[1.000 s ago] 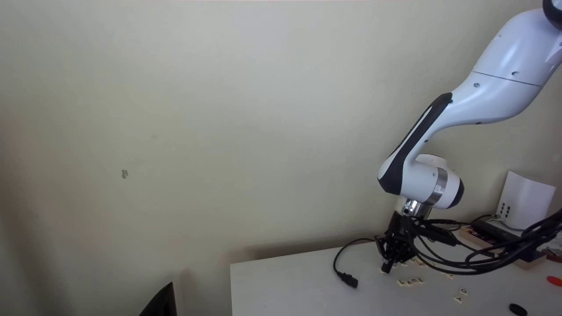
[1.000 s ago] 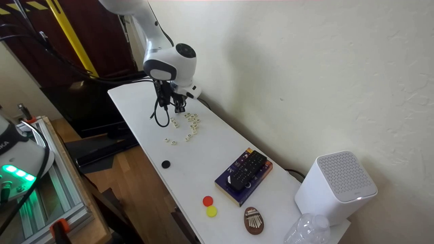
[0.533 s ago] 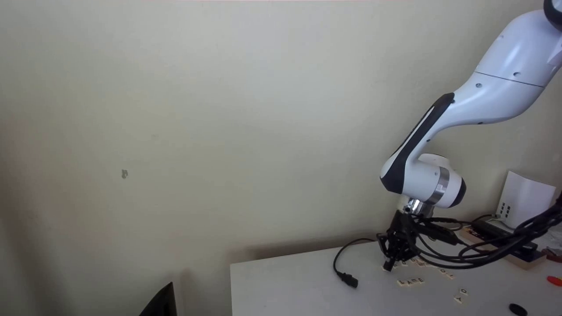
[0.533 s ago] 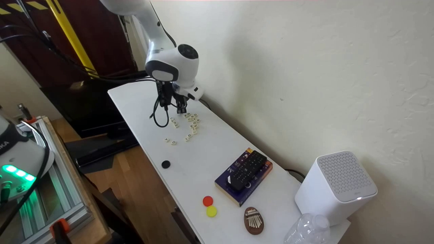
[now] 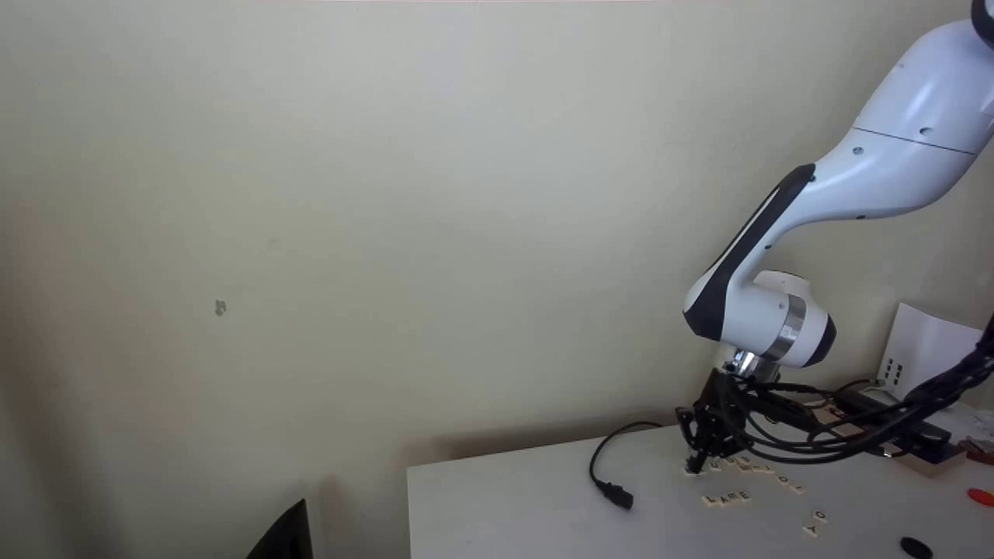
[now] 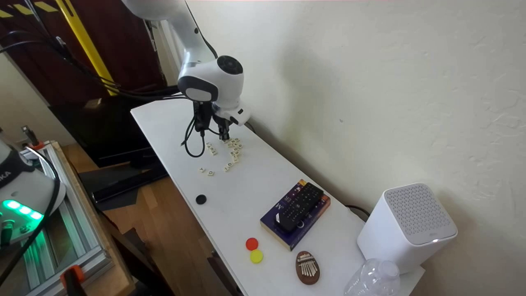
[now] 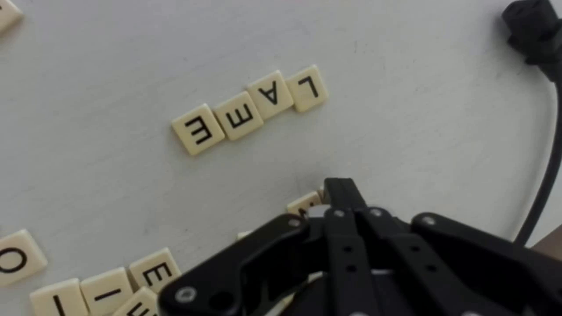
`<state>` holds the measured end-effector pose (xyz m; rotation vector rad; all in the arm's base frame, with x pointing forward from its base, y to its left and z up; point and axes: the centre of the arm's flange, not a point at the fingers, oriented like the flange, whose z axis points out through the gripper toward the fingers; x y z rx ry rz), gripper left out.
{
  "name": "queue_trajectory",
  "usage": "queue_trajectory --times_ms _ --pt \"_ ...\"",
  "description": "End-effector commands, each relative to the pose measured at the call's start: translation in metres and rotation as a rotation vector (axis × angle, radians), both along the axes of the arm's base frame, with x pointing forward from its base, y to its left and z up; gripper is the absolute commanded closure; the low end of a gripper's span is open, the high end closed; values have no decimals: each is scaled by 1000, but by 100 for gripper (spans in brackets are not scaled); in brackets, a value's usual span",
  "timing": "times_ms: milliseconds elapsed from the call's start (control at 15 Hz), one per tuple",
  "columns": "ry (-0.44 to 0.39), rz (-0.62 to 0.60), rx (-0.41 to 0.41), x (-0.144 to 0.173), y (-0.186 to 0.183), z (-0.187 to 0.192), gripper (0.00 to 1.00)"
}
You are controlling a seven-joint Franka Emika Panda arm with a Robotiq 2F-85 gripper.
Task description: Arrange the letter tiles
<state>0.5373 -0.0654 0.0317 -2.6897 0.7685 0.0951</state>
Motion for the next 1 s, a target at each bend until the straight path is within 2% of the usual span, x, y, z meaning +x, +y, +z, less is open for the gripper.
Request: queue_trajectory --times_ms 0,267,600,933 --pt "-58 -38 -9 -11 0 15 100" --pt "-98 -36 -19 -14 7 28 100" --pt "-77 47 11 -25 21 37 100" --pt "-56 109 -15 -40 25 47 100"
